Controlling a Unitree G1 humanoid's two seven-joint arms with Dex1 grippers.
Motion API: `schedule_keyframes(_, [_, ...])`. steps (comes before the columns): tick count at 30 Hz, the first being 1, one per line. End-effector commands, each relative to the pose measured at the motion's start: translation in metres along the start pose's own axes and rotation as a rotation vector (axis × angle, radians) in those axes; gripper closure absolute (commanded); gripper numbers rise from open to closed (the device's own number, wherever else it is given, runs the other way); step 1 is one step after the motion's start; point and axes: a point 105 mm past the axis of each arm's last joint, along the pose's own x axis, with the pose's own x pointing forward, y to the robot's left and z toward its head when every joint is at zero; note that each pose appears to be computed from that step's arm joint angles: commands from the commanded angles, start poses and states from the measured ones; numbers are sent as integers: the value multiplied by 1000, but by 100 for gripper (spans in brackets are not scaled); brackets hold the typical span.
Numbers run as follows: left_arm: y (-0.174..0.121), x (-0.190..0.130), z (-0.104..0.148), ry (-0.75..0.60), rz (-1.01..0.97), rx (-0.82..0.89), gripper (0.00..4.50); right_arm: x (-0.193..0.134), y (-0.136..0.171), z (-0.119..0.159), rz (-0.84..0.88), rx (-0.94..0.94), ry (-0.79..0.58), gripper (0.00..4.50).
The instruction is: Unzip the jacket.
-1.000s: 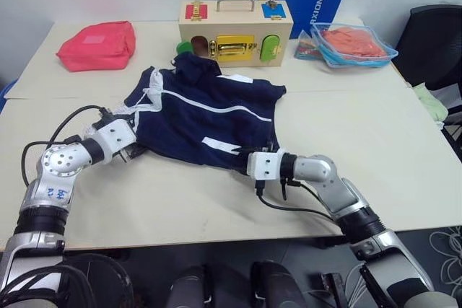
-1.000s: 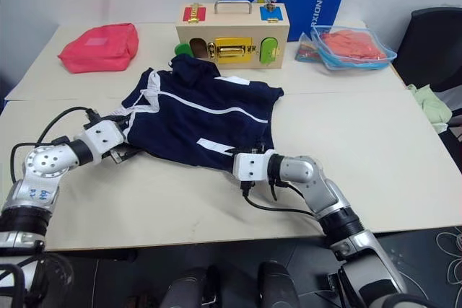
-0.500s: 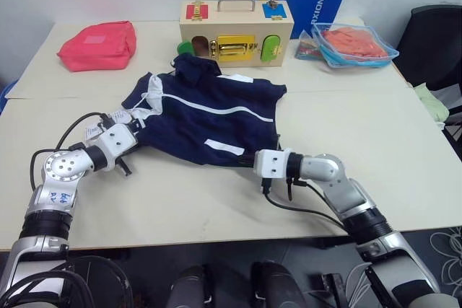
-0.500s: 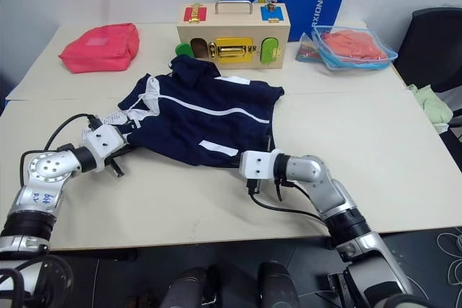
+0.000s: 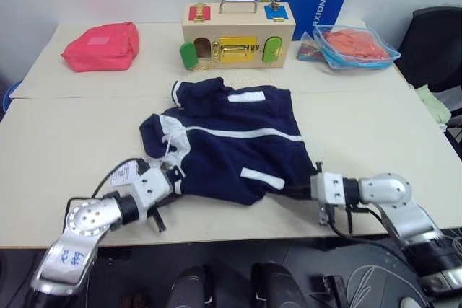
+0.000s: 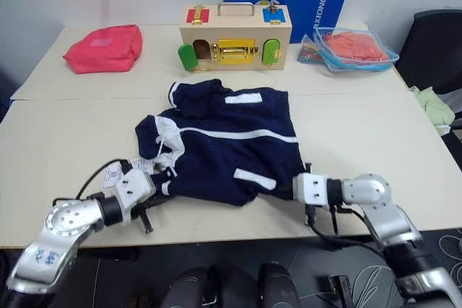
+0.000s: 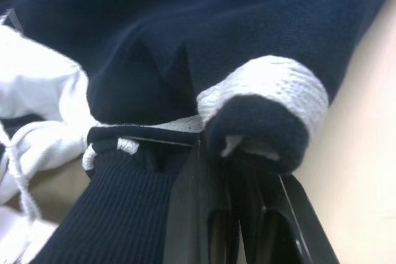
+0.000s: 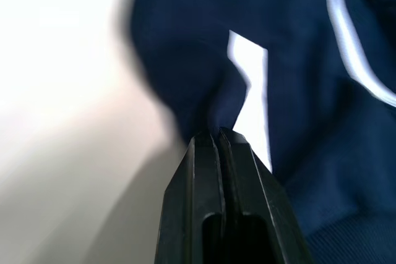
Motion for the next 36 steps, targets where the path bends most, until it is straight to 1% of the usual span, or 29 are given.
schedule_keyframes(1, [-24,-9,8,2,-70,-74,448,-17,5,9,19,-4,-8,450])
schedule_keyframes(3, [-35,-16,6,28,-120,-101,448,-22,7,6,14,-1,7,450])
schedule_keyframes(5, [-42,-26,2,74,-169,-89,448,-29,9,0,16,14,26,450])
schedule_keyframes(8, [-42,-39,-4,118,-190,-84,448,-38,9,-5,6,21,47,450])
schedule_keyframes(11, [-45,-50,-6,144,-226,-82,450,-45,9,-7,-4,37,52,385])
schedule_keyframes(12, [-47,-54,-6,155,-245,-87,450,-47,10,-6,-2,46,49,357])
schedule_keyframes(16, [-52,-62,-6,175,-290,-87,450,-53,17,-2,21,84,27,232])
schedule_keyframes(19, [-54,-68,-10,206,-310,-97,450,-54,28,2,77,127,22,135])
schedule_keyframes(21, [-52,-67,-11,202,-305,-93,450,-51,33,2,89,149,20,70])
schedule_keyframes(22, [-53,-66,-11,200,-306,-93,450,-50,35,2,91,157,19,29])
schedule_keyframes(23, [-55,-66,-10,192,-317,-93,450,-49,35,2,82,168,15,4])
schedule_keyframes(27, [-53,-65,-5,147,-289,-139,450,-52,33,3,58,207,-2,4])
schedule_keyframes(29, [-48,-67,-5,130,-255,-172,391,-56,34,7,54,234,-23,0])
schedule_keyframes(30, [-47,-68,-5,129,-247,-189,374,-58,35,8,59,254,-30,0])
schedule_keyframes(33, [-54,-78,-2,121,-296,-222,284,-59,29,13,10,281,-65,0])
schedule_keyframes(36, [-57,-92,6,77,-334,-286,195,-61,20,21,-22,288,-98,0])
